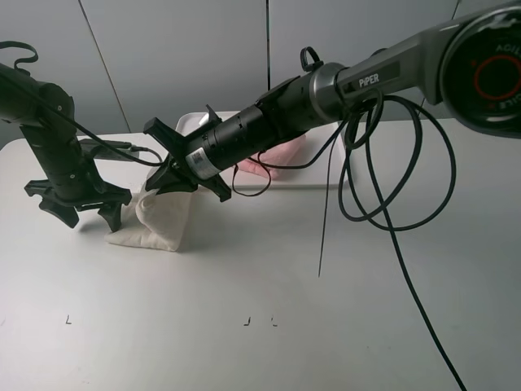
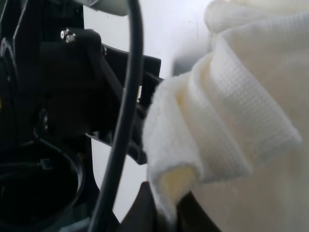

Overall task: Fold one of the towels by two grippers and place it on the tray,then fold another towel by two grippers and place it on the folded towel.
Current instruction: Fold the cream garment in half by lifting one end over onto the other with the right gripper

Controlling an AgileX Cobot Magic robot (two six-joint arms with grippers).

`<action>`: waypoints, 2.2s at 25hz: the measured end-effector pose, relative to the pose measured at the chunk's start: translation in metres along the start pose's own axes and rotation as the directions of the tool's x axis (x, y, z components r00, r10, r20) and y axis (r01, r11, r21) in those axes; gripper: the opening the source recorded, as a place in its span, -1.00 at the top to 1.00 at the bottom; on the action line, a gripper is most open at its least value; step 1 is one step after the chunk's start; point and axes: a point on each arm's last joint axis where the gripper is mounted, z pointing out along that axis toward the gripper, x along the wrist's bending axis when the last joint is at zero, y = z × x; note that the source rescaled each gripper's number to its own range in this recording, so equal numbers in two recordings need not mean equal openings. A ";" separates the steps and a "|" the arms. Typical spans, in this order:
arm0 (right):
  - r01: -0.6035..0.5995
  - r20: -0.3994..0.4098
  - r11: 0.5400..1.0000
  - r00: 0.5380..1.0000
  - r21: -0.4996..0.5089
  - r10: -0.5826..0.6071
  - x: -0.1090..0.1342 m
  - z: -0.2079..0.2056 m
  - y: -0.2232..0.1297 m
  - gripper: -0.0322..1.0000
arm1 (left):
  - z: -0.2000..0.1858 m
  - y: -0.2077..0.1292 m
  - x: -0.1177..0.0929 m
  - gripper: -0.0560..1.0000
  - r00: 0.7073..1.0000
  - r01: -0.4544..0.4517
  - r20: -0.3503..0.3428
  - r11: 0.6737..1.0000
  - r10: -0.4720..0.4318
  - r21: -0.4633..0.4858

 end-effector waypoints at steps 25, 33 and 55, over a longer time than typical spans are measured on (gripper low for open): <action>0.015 -0.047 0.993 0.999 -0.115 -0.021 -0.020 0.042 -0.005 0.94 | 0.001 -0.004 -0.003 -0.86 0.999 -0.011 0.050 0.998 0.008 0.068; 0.057 -0.041 0.991 0.997 -0.118 -0.062 -0.020 0.043 -0.005 0.94 | 0.001 -0.007 -0.004 -0.86 0.998 -0.006 0.058 0.995 0.001 0.096; 0.083 0.011 0.982 0.997 -0.171 -0.082 -0.025 0.043 -0.001 0.94 | -0.066 0.028 0.026 -0.86 0.993 0.039 0.111 0.999 -0.038 -0.002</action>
